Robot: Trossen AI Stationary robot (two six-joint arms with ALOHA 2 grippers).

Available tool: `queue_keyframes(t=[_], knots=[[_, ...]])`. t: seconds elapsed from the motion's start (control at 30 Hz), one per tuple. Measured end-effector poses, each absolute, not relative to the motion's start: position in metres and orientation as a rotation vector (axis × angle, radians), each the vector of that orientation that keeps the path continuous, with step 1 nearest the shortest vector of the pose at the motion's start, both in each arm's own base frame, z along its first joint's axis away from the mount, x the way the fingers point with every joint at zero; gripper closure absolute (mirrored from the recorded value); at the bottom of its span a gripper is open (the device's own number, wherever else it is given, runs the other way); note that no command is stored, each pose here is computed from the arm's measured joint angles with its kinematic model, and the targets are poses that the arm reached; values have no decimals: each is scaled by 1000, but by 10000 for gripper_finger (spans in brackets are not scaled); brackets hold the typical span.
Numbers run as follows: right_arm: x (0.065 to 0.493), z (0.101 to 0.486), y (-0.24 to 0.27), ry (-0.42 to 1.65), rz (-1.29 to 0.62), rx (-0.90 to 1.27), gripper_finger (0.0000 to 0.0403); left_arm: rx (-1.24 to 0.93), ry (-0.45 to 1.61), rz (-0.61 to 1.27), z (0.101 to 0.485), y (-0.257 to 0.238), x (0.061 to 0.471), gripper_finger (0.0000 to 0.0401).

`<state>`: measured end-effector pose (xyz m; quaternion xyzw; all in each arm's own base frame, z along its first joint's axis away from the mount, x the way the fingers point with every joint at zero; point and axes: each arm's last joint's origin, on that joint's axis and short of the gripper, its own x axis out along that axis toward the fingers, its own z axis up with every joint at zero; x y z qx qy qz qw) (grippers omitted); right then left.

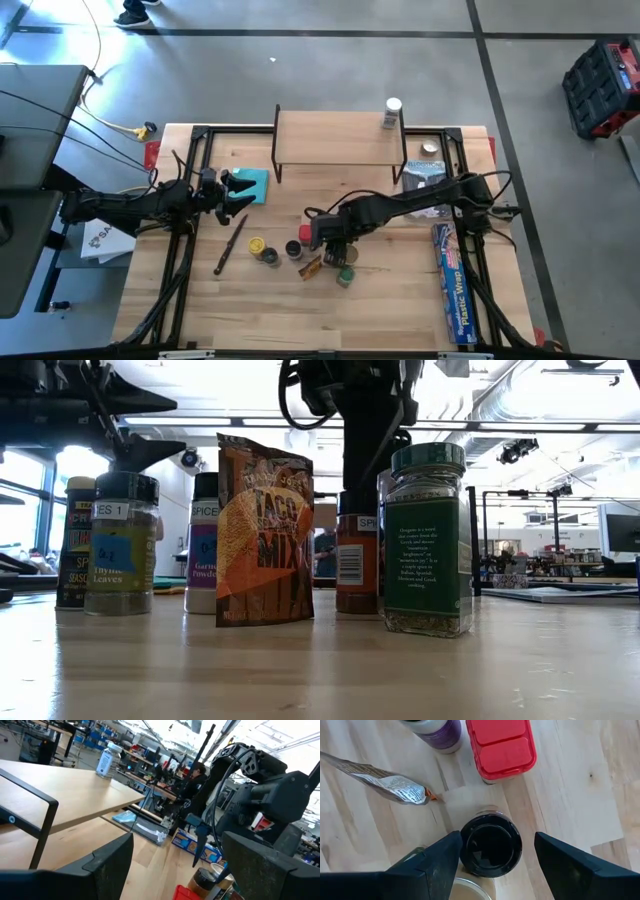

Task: Shelf spices
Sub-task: Put the orange spice bottle on the shelf

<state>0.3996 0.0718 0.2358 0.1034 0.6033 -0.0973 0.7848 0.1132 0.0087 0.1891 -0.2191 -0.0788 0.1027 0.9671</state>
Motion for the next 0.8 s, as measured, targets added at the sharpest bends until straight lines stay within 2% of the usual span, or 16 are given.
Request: queue_keyframes(t=[0.43, 0.8], knots=[[399, 234, 55, 1315, -285, 170, 151, -441, -149, 186, 189, 8, 113, 103], [395, 242, 52, 1347, -235, 191, 151, -441, -145, 185, 188, 8, 113, 103]])
